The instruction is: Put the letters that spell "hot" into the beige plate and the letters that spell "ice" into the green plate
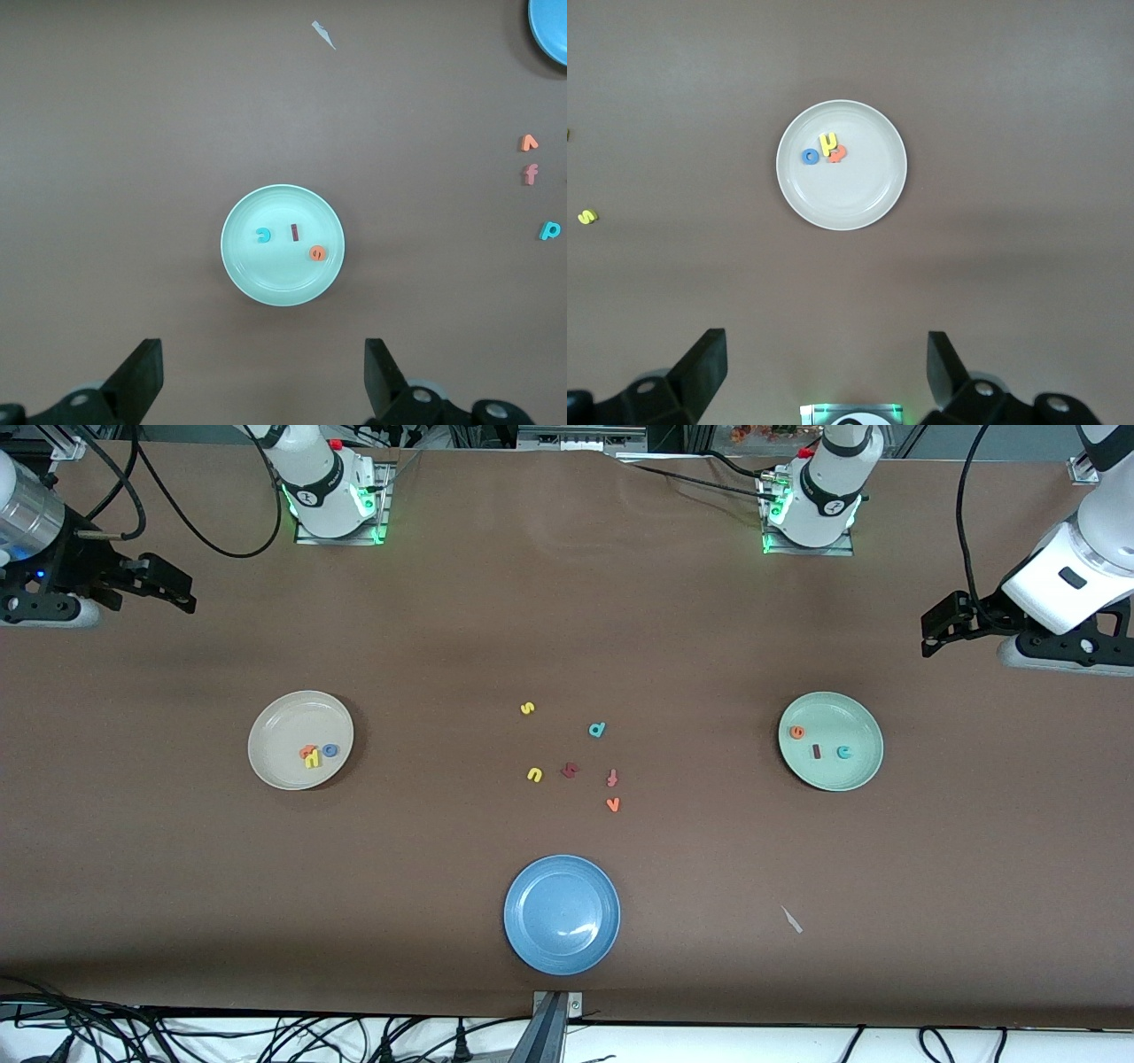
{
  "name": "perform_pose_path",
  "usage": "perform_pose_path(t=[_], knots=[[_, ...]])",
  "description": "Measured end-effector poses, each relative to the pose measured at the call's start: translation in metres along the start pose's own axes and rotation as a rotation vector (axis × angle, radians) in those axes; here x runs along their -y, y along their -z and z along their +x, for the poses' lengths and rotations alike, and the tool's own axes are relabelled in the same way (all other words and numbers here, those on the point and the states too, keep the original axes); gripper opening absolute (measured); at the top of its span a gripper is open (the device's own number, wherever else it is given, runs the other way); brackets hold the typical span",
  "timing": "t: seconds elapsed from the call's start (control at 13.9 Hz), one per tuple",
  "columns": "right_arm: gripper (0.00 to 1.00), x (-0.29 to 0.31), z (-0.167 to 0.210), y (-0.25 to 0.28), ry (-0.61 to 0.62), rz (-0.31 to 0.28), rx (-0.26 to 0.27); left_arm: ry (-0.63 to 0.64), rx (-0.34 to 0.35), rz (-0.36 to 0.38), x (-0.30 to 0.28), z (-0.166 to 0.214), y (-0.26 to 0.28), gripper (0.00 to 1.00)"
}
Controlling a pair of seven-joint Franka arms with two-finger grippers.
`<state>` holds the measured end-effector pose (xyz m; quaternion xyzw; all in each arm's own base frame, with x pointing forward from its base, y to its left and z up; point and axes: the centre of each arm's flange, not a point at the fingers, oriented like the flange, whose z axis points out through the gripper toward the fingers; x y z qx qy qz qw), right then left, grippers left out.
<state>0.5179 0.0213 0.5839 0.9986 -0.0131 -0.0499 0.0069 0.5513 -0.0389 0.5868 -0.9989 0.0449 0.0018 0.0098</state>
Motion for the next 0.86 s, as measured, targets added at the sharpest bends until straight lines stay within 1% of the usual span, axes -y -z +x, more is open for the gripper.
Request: perform_pose_path(t=[0.07, 0.5, 0.86], knots=[[1.00, 0.001, 0.003, -0.002, 0.001, -0.002, 0.004, 0.001, -0.010, -0.001, 0.001, 0.003, -0.002, 1.00], [1.00, -0.005, 0.007, -0.004, -0.006, -0.001, 0.007, 0.008, -0.012, -0.004, 0.006, 0.013, -0.015, 1.00], [1.00, -0.017, 0.008, -0.004, 0.029, 0.003, 0.008, 0.005, -0.013, -0.004, 0.004, 0.013, -0.014, 1.00]])
